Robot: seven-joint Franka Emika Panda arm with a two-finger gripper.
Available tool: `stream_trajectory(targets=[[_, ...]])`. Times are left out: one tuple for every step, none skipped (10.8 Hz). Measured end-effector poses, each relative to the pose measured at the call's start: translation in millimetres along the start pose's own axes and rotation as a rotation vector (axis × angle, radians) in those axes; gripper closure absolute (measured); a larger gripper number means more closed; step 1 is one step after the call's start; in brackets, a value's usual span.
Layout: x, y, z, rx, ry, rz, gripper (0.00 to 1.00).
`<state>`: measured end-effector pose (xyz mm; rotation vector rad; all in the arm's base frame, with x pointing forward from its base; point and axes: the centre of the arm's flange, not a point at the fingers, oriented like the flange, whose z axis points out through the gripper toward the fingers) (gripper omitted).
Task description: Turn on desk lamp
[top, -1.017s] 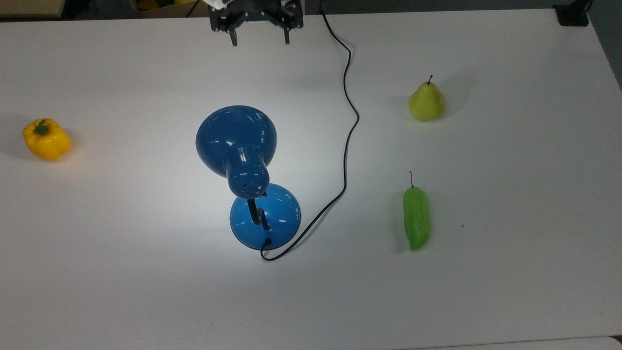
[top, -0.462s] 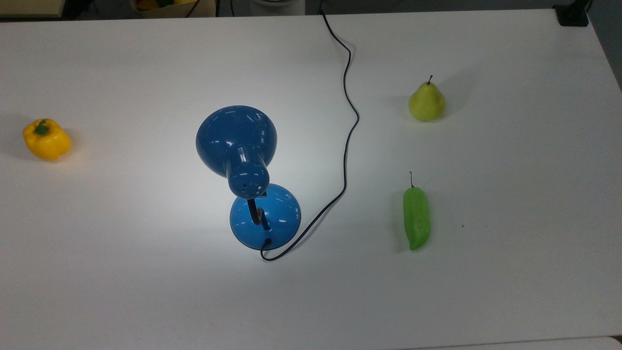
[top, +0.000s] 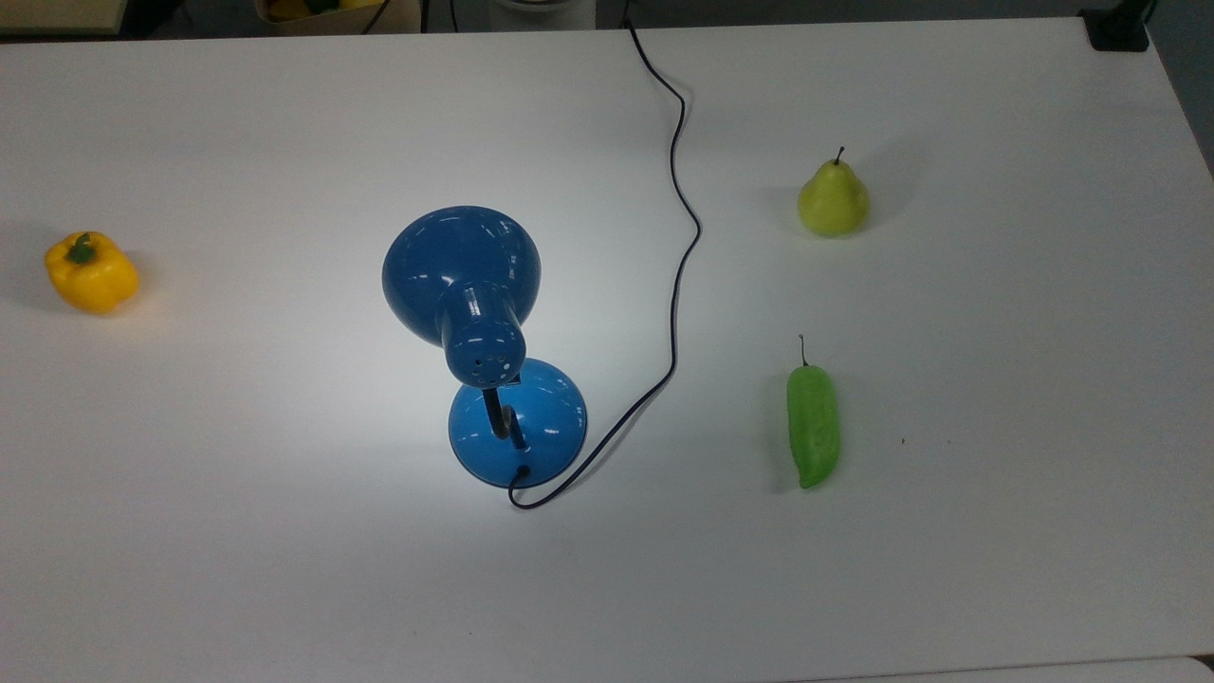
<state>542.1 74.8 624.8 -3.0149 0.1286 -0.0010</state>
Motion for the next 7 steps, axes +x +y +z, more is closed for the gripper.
stream_trajectory(targets=[[7.1,2.1,1.8,-0.016,0.031,-0.023,0.0],[14.9,4.9,3.8,-0.029,0.063,-0.063,0.0],[20.2,9.5,6.6,-0.046,0.074,-0.116,0.0],[23.8,15.2,9.5,-0.057,0.073,-0.155,0.0],[25.8,20.5,10.5,-0.061,0.072,-0.166,0.0],[27.6,24.8,9.0,-0.061,0.081,-0.166,0.0],[28.4,25.8,8.1,-0.061,0.088,-0.17,0.0]])
